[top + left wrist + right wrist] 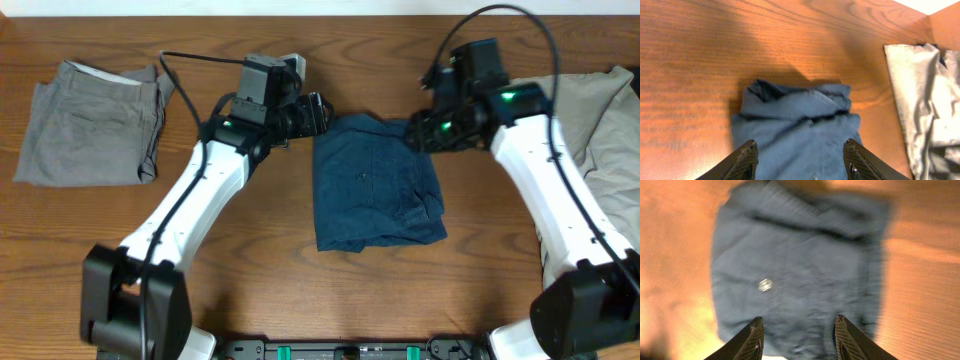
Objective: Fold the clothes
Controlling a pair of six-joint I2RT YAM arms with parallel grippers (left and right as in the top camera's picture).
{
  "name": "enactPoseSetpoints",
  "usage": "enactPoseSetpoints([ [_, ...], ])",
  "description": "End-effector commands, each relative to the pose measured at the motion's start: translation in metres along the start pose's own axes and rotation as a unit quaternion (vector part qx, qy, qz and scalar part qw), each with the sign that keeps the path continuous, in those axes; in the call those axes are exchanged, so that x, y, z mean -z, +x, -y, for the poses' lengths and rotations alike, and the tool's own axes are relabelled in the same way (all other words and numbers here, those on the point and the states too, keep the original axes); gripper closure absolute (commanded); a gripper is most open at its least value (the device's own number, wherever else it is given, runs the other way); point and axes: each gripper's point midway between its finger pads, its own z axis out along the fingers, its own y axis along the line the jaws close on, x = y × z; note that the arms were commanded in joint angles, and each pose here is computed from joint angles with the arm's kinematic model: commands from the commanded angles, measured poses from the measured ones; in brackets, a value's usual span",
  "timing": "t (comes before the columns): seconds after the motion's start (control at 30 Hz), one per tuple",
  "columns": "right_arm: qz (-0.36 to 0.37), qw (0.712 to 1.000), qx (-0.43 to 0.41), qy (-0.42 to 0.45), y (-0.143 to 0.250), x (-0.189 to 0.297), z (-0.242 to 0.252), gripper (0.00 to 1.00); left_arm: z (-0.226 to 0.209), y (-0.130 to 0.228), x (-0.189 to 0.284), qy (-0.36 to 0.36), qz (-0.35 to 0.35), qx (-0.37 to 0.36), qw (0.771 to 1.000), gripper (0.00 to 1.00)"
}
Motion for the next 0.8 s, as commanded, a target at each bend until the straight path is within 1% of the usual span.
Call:
enactPoseSetpoints([
  [0.0, -0.067, 0.996, 0.024, -0.049, 0.035, -0.03, -0.026, 0.54, -0.016, 0.008, -0.029, -0.019, -0.016, -0.004, 1.0, 0.43],
  [0.1, -0.109, 0.993, 0.029, -0.047, 0.062, -0.056, -0.029, 0.54, -0.03, 0.026, -0.055, -0.029, -0.045, 0.003, 0.999, 0.43],
  [0.27, -0.142, 0.989, 0.024, -0.028, 0.094, -0.089, -0.018, 0.54, -0.048, 0.061, -0.082, -0.046, -0.101, 0.017, 0.994, 0.43],
  [0.33, -0.156, 0.988, 0.009, 0.011, 0.108, -0.098, 0.001, 0.54, -0.054, 0.076, -0.087, -0.057, -0.126, 0.022, 0.99, 0.43],
  [0.43, -0.167, 0.98, -0.014, 0.107, 0.125, -0.1, 0.043, 0.54, -0.064, 0.099, -0.083, -0.077, -0.169, 0.019, 0.982, 0.44],
  [0.47, -0.168, 0.976, -0.02, 0.136, 0.128, -0.098, 0.056, 0.53, -0.068, 0.107, -0.08, -0.086, -0.186, 0.017, 0.979, 0.46],
  [0.5, -0.165, 0.971, -0.029, 0.17, 0.13, -0.096, 0.071, 0.52, -0.073, 0.116, -0.074, -0.096, -0.205, 0.018, 0.974, 0.49],
  [0.53, -0.16, 0.967, -0.036, 0.197, 0.131, -0.094, 0.084, 0.51, -0.08, 0.128, -0.066, -0.113, -0.23, 0.025, 0.966, 0.5],
  [0.57, -0.152, 0.961, -0.042, 0.226, 0.129, -0.091, 0.098, 0.52, -0.086, 0.138, -0.058, -0.13, -0.254, 0.034, 0.958, 0.5],
  [0.6, -0.142, 0.958, -0.046, 0.247, 0.125, -0.088, 0.109, 0.51, -0.093, 0.152, -0.048, -0.151, -0.282, 0.044, 0.946, 0.52],
  [0.67, -0.116, 0.955, -0.049, 0.268, 0.113, -0.086, 0.124, 0.52, -0.099, 0.174, -0.028, -0.177, -0.334, 0.064, 0.924, 0.59],
  [0.7, -0.102, 0.957, -0.041, 0.269, 0.105, -0.086, 0.128, 0.52, -0.1, 0.185, -0.018, -0.186, -0.358, 0.075, 0.912, 0.65],
  [0.77, -0.077, 0.961, -0.026, 0.265, 0.09, -0.088, 0.133, 0.51, -0.097, 0.2, -0.001, -0.194, -0.396, 0.093, 0.893, 0.7],
])
